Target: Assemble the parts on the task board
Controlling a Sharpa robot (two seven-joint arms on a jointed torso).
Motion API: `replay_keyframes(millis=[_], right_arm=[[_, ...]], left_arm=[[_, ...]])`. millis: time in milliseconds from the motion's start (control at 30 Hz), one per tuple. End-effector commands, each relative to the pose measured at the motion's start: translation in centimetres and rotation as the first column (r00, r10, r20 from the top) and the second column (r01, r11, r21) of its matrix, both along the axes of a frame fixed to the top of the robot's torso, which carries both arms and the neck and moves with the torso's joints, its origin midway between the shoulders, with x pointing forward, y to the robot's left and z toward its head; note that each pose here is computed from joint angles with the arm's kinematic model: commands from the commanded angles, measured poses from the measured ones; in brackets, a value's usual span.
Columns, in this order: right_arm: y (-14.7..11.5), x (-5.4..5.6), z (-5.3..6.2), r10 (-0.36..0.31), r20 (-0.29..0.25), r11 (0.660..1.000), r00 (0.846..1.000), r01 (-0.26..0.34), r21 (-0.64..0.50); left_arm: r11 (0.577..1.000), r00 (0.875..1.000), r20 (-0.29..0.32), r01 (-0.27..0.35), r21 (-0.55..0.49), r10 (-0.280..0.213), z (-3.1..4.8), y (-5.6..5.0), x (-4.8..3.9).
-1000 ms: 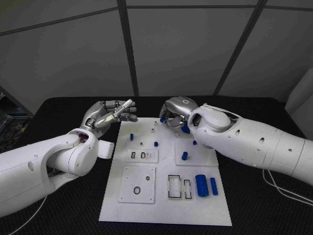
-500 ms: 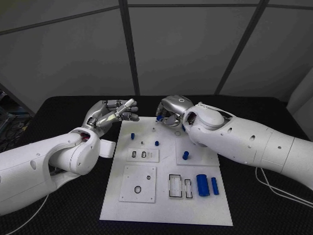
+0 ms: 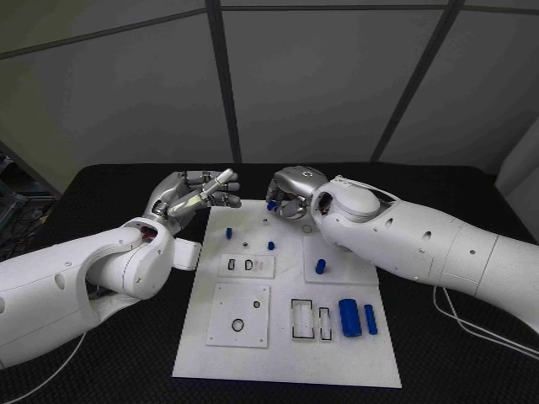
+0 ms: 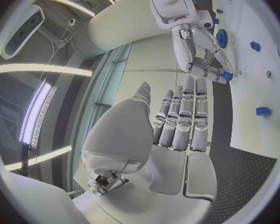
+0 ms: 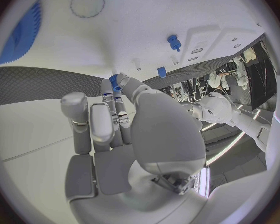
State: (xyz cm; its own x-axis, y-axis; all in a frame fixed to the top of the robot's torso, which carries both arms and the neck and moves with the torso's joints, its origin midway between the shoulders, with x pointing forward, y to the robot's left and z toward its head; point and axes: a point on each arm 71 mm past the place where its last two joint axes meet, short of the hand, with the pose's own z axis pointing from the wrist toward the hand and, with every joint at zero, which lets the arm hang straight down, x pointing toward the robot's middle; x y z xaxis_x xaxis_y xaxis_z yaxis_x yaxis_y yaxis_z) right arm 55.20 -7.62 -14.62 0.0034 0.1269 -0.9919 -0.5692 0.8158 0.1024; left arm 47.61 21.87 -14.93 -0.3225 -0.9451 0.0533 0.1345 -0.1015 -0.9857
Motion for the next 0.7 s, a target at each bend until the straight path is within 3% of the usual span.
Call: replay_keyframes(millis=[33,700], right_arm=[[0.22,0.01,-0.05,0.007,-0.02,1.0,1.0,-0.007,-0.018],[0.43,0.39,-0.13,-0.016,-0.012,1.0,1.0,0.016,-0.011]], left_arm=[[1.0,1.0,0.007,0.014,-0.002,-0.014,0.17,-0.15,-0.02],[1.0,1.0,0.006,0.017,-0.002,-0.017,0.19,-0.15,0.02]])
